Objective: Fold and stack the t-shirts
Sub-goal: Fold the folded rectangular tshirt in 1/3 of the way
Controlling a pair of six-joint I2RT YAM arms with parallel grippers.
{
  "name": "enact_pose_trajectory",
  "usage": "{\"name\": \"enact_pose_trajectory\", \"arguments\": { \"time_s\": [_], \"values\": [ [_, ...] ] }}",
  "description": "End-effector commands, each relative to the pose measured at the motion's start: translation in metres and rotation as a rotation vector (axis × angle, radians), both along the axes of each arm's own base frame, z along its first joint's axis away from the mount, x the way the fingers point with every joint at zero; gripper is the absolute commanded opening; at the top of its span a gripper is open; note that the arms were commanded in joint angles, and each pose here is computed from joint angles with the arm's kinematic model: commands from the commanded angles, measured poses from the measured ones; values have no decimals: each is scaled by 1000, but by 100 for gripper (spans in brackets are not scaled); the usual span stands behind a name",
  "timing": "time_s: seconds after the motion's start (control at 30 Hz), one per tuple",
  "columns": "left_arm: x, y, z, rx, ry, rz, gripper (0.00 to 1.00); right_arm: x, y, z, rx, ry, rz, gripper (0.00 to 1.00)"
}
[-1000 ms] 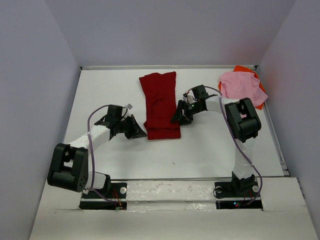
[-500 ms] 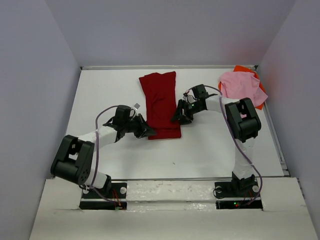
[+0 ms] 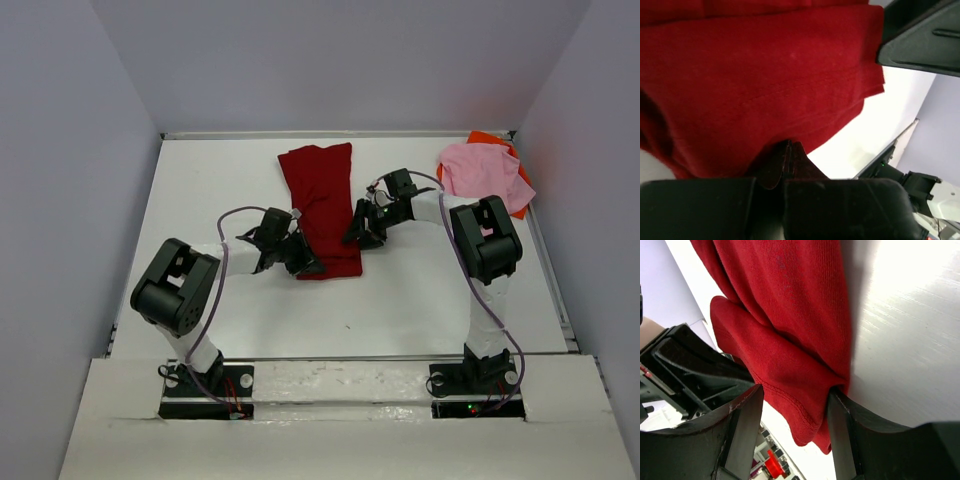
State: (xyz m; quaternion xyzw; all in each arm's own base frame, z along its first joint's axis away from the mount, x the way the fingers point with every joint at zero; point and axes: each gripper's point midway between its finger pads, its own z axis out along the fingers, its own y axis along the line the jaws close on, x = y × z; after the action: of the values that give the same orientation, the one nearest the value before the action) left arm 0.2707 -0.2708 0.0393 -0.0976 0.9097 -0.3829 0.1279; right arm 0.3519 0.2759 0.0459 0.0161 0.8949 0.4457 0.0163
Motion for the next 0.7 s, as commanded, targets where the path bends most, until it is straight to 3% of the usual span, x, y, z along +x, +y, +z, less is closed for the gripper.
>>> {"name": "enact_pose_trajectory", "arguments": {
  "time_s": [0.0,0.5,0.67],
  "values": [
    [8,3,1,49,-39,10,0,2,-1,13,15,1,-19,58],
    [6,14,1,157,-78,22,0,-17,1,65,58,174,-72,56],
    [7,15,3,170,-84,23,0,-21,16,75,38,153,-55,56]
  ]
}}
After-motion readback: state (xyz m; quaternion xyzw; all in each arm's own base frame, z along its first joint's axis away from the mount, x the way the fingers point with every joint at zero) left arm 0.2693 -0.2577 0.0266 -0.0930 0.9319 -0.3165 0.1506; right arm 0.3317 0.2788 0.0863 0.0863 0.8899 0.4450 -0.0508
